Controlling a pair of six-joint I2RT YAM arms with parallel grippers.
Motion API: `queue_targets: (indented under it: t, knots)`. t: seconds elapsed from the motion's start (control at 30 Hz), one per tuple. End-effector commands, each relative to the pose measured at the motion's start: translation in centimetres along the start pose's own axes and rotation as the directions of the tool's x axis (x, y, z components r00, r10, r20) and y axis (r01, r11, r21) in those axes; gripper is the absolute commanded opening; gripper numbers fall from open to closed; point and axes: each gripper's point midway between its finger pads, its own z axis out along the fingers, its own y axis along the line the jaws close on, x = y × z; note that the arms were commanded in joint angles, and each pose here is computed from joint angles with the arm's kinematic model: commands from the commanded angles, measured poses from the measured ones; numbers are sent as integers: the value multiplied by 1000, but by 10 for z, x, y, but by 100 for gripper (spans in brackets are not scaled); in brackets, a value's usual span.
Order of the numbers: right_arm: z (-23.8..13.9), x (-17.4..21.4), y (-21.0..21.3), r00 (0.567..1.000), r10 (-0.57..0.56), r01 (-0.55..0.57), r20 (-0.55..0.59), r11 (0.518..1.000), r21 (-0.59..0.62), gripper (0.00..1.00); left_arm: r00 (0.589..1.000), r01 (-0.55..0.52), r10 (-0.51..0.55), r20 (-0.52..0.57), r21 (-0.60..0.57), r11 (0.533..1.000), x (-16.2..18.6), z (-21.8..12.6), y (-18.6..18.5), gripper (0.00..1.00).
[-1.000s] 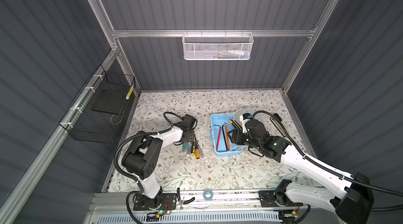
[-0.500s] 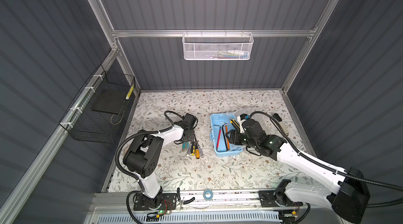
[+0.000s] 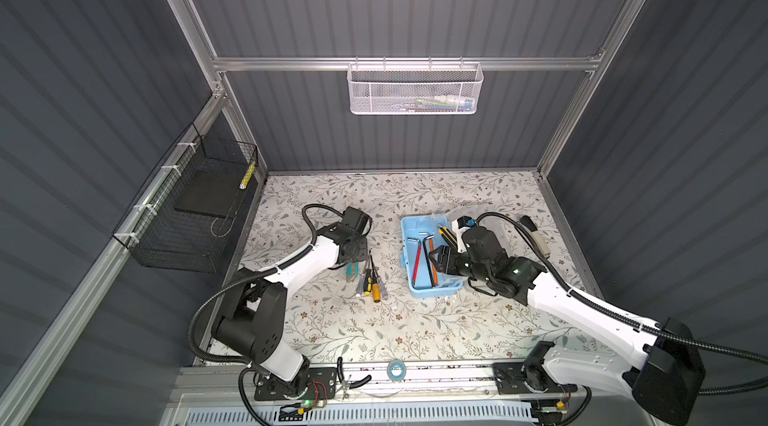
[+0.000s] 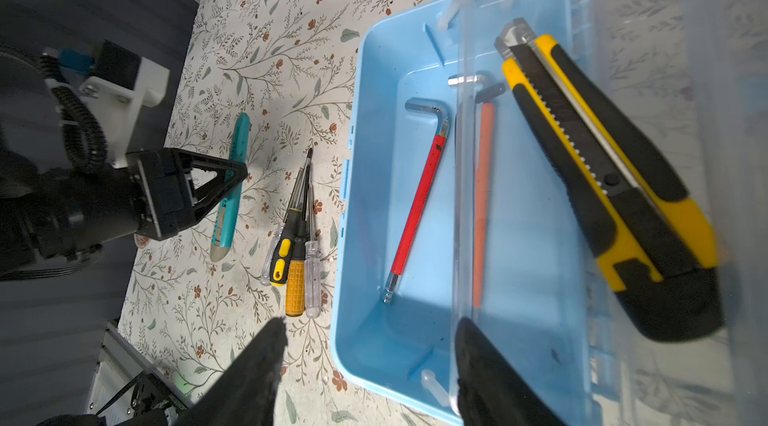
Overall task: Pack the tool kit
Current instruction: 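Lift the teal utility knife with the left gripper and carry it over the box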
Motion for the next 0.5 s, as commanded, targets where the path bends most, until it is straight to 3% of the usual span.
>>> queue_targets:
  t: [0.0, 0.17, 0.37, 0.47]
  knots:
    - [-14, -9, 2, 999, 19, -18, 44, 999, -28, 65, 997, 69, -73, 21, 141, 988, -11, -32, -21, 0]
    - [-39, -26, -7, 991, 53, -49, 122, 998, -40, 65, 978, 143, -187, 93, 358, 923, -32, -73, -71, 0]
    - [-70, -43, -21, 978, 41, -41, 206, 999, -7, 65, 944, 54, -205, 260, 490, 870, -60, -125, -163, 0]
    - [-82, -48, -26, 974, 24, -29, 226, 999, 18, 65, 939, 17, -199, 279, 542, 840, -63, -123, -206, 0]
